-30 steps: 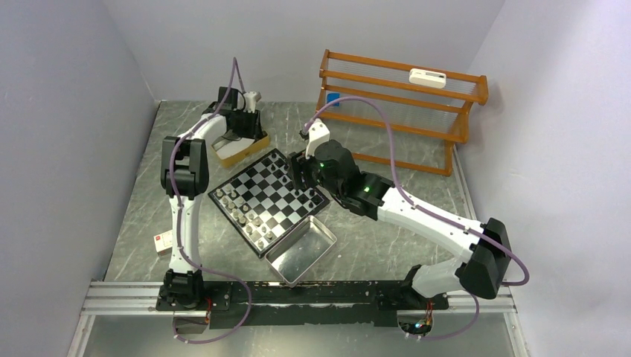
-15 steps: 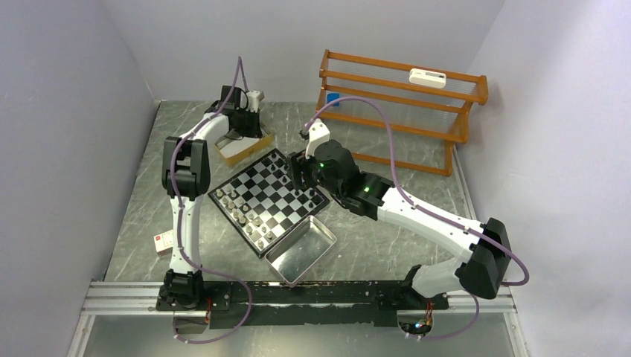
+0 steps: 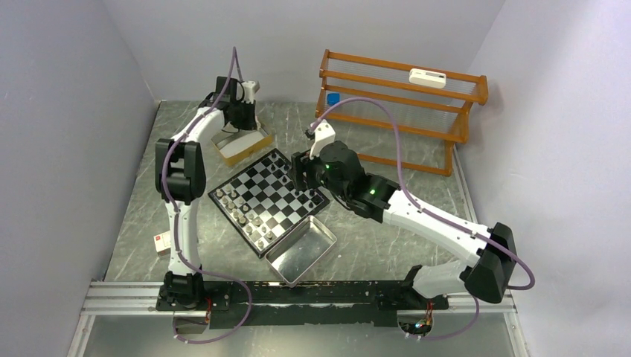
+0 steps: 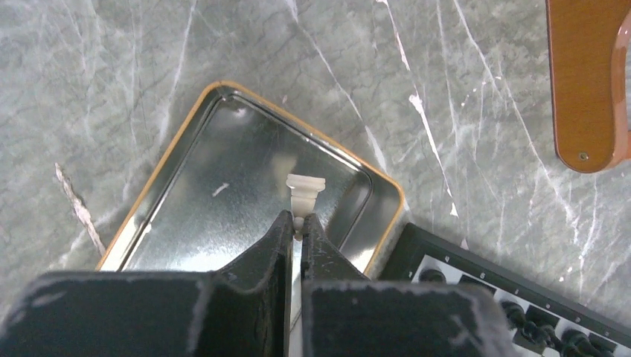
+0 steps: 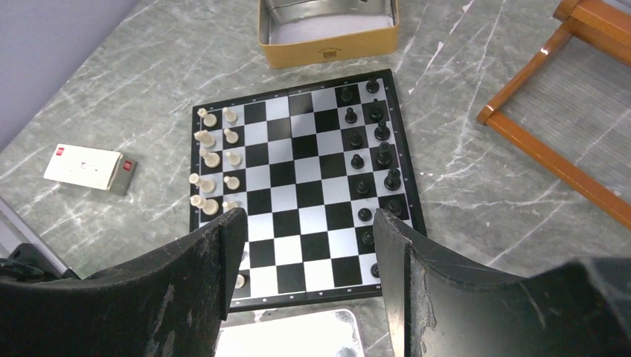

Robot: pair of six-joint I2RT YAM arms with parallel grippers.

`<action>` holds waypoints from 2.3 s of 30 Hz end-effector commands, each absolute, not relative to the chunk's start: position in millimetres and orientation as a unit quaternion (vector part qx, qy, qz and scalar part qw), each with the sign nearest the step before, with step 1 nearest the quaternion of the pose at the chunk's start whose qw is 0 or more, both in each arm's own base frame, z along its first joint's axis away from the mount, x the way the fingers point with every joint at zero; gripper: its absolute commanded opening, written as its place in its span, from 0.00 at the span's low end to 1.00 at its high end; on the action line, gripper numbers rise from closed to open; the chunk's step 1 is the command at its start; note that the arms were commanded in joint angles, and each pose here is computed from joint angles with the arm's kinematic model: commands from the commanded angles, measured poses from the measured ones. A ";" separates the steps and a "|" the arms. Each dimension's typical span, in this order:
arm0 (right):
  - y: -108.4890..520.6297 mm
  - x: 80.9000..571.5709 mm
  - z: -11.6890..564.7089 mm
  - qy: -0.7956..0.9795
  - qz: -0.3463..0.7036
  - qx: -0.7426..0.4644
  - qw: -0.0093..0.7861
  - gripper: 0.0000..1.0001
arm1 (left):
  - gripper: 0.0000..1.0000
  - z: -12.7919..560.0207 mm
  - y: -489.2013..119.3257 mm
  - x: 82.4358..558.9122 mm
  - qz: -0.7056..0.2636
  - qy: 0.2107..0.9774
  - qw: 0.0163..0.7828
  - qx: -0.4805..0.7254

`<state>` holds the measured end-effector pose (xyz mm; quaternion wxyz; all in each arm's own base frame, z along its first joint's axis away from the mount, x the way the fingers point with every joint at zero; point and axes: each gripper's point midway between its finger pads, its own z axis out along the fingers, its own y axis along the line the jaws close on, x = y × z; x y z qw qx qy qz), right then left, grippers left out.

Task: Set up the chess pieces on the board
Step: Pick up the chess piece from the storage box, then place the chess piece on the chessboard.

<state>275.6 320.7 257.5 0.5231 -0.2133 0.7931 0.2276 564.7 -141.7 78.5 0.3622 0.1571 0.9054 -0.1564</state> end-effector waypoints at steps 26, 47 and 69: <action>325.3 236.4 234.1 0.589 0.217 -0.472 0.619 0.63 | 0.05 183.5 -187.2 310.8 -0.317 0.896 0.237 0.201; 364.6 237.2 206.5 0.405 0.093 -0.658 0.627 0.61 | 0.05 206.9 -225.7 234.2 -0.381 0.857 0.209 0.277; 378.1 231.7 211.1 0.352 0.030 -0.694 0.627 0.41 | 0.05 201.1 -233.4 217.6 -0.376 0.858 0.188 0.294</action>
